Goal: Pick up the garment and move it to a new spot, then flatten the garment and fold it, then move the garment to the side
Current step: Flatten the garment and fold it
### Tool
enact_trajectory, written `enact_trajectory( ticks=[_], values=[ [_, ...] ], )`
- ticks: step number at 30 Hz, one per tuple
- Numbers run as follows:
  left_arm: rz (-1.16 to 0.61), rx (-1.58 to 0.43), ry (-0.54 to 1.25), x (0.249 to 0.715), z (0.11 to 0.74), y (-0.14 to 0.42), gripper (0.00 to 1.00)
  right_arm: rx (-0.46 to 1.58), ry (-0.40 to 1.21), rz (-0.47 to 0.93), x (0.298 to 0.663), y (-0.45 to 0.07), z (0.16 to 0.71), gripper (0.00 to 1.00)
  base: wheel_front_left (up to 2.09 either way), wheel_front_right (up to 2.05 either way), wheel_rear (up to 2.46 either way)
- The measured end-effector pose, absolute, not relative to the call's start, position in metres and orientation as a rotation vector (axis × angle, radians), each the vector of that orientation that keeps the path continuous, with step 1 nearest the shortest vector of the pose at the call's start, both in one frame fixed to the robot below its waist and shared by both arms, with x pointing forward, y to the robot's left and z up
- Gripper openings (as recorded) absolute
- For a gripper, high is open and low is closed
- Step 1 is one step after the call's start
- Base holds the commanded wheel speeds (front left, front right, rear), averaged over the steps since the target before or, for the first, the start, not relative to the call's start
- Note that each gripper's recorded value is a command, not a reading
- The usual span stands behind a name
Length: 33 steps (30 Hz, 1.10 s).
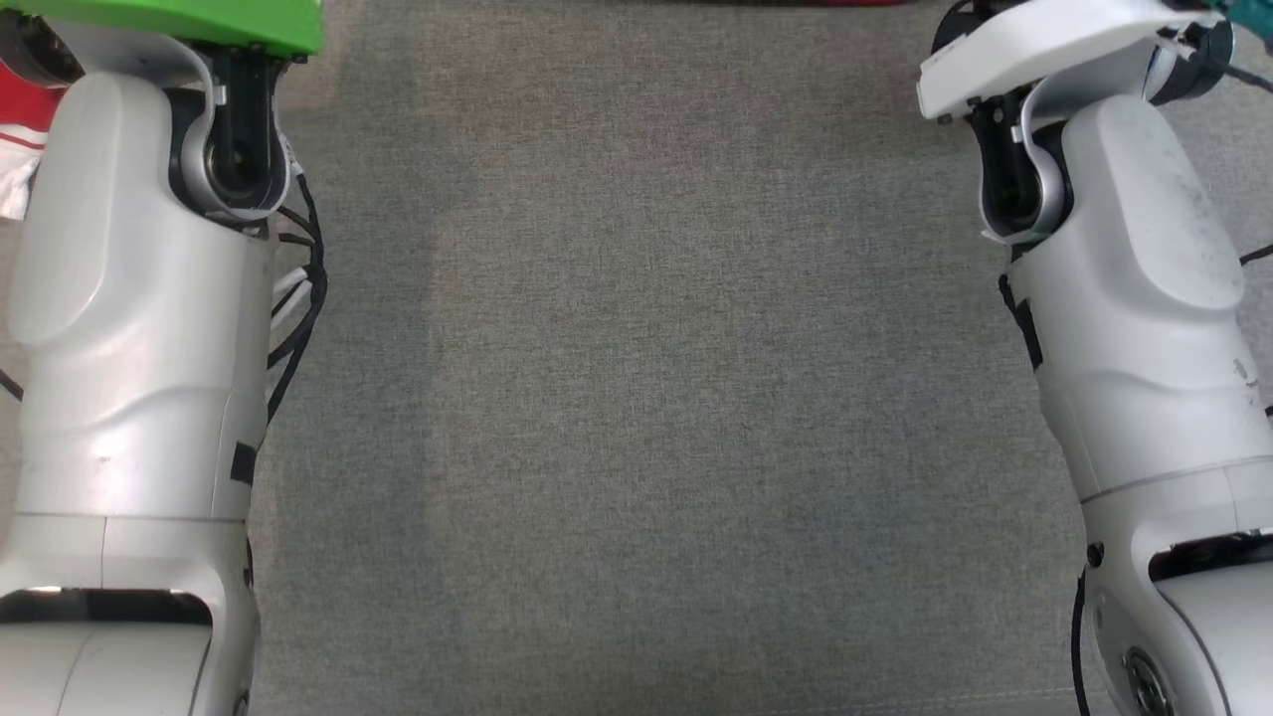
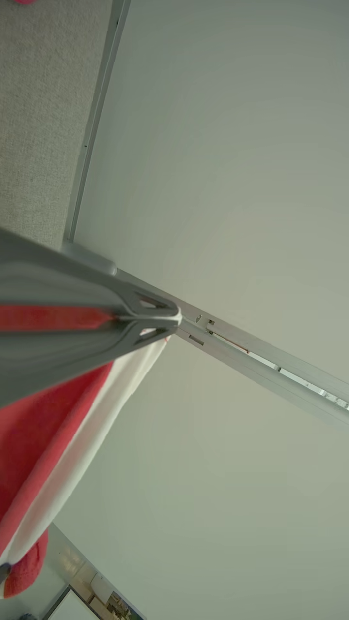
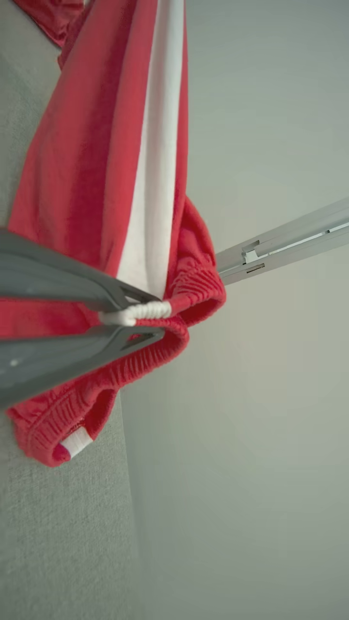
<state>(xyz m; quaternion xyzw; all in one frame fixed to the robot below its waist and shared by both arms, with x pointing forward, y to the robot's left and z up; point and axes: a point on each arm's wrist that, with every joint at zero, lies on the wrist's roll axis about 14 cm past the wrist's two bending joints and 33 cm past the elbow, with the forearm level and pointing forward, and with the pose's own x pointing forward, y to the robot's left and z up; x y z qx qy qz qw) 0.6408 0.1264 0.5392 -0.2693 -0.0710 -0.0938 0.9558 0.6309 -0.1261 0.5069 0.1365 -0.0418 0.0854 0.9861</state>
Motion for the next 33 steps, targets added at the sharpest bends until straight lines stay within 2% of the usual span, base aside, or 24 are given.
enact_trajectory(
  ticks=[8, 14, 17, 22, 33],
  values=[
    [-0.257, -0.608, -0.205, 0.596, 0.552, 0.117, 0.00, 0.336, -0.062, 0.154, 0.591, -0.134, 0.493, 0.00, 0.00, 0.00, 0.00],
    [-0.265, -0.660, -0.219, 0.540, 0.553, 0.126, 0.00, 0.409, -0.014, 0.146, 0.539, -0.139, 0.477, 0.00, 0.00, 0.00, 0.00],
    [-0.245, -0.679, -0.235, 0.497, 0.557, 0.136, 0.00, 0.448, 0.022, 0.142, 0.496, -0.140, 0.468, 0.00, 0.00, 0.00, 0.00],
    [-0.213, -0.699, -0.255, 0.442, 0.563, 0.140, 0.00, 0.472, 0.045, 0.118, 0.446, -0.150, 0.464, 0.00, 0.00, 0.00, 0.00],
    [-0.263, -0.690, -0.271, 0.361, 0.583, 0.123, 0.00, 0.462, 0.055, 0.103, 0.372, -0.165, 0.479, 0.00, 0.00, 0.00, 0.00]
  ],
)
